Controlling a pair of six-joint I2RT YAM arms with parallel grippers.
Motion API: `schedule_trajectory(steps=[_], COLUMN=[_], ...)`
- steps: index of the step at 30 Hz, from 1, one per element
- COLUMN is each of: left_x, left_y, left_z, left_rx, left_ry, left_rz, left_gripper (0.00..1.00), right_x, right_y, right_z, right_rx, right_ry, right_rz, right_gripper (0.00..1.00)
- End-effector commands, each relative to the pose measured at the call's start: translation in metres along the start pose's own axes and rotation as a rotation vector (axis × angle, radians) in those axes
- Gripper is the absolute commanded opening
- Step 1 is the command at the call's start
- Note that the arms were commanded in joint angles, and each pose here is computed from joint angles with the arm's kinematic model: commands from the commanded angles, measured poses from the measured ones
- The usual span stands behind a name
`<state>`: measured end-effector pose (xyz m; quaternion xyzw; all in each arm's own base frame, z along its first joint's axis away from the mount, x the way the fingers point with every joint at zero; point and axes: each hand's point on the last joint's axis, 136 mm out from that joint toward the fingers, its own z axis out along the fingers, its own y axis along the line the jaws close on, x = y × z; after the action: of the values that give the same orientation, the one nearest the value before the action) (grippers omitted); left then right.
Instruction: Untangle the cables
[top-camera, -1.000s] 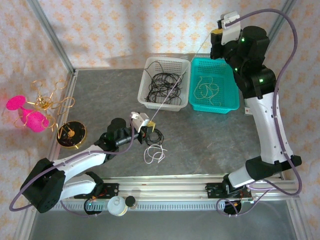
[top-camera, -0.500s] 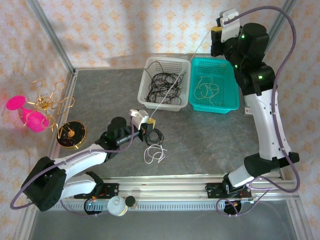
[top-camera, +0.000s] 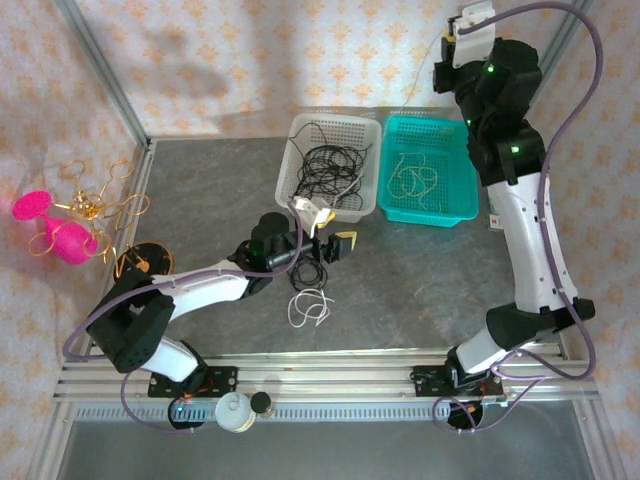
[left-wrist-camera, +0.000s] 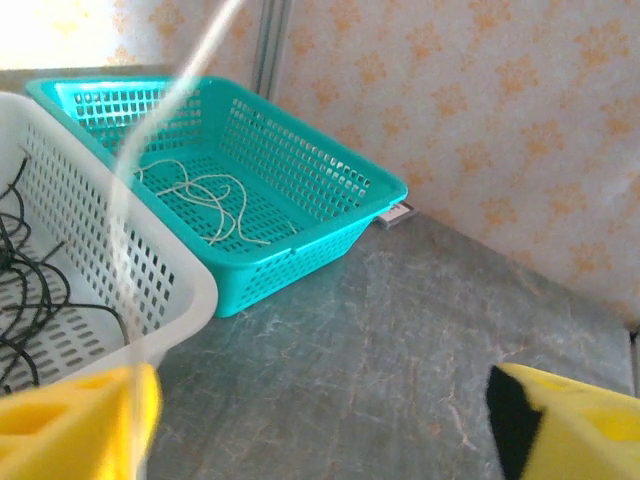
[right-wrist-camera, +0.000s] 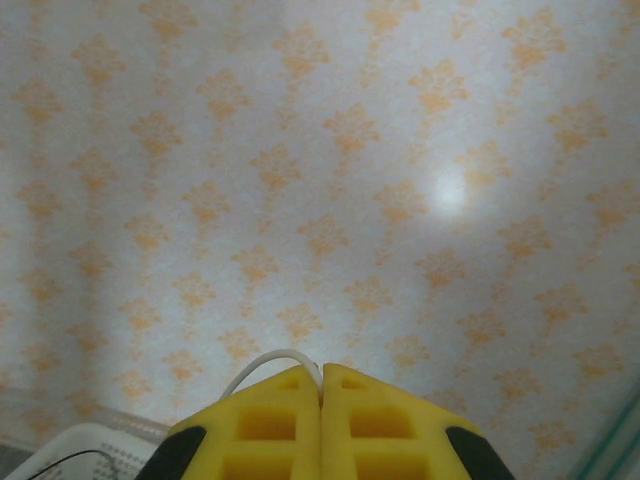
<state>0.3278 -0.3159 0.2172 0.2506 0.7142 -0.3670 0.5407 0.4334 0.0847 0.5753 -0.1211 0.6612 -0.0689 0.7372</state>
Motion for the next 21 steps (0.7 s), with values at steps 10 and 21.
schedule_trajectory(steps=[10, 21], left_x=[0.001, -0.003], left_y=[0.036, 0.03], left_z=[-0.02, -0.037], left_rx=[-0.25, -0.22], left_ry=[-0.013, -0.044], left_rz=[-0.105, -0.191], left_gripper=[0.99, 0.99], right_x=[0.043, 0.079], right_y=[-0.072, -0.07], right_z=[0.016, 0.033], right_rx=[0.201, 0.184], right_ry=[0.047, 0.124], right_rz=[0.065, 0.057], right_gripper=[0.0, 0.0])
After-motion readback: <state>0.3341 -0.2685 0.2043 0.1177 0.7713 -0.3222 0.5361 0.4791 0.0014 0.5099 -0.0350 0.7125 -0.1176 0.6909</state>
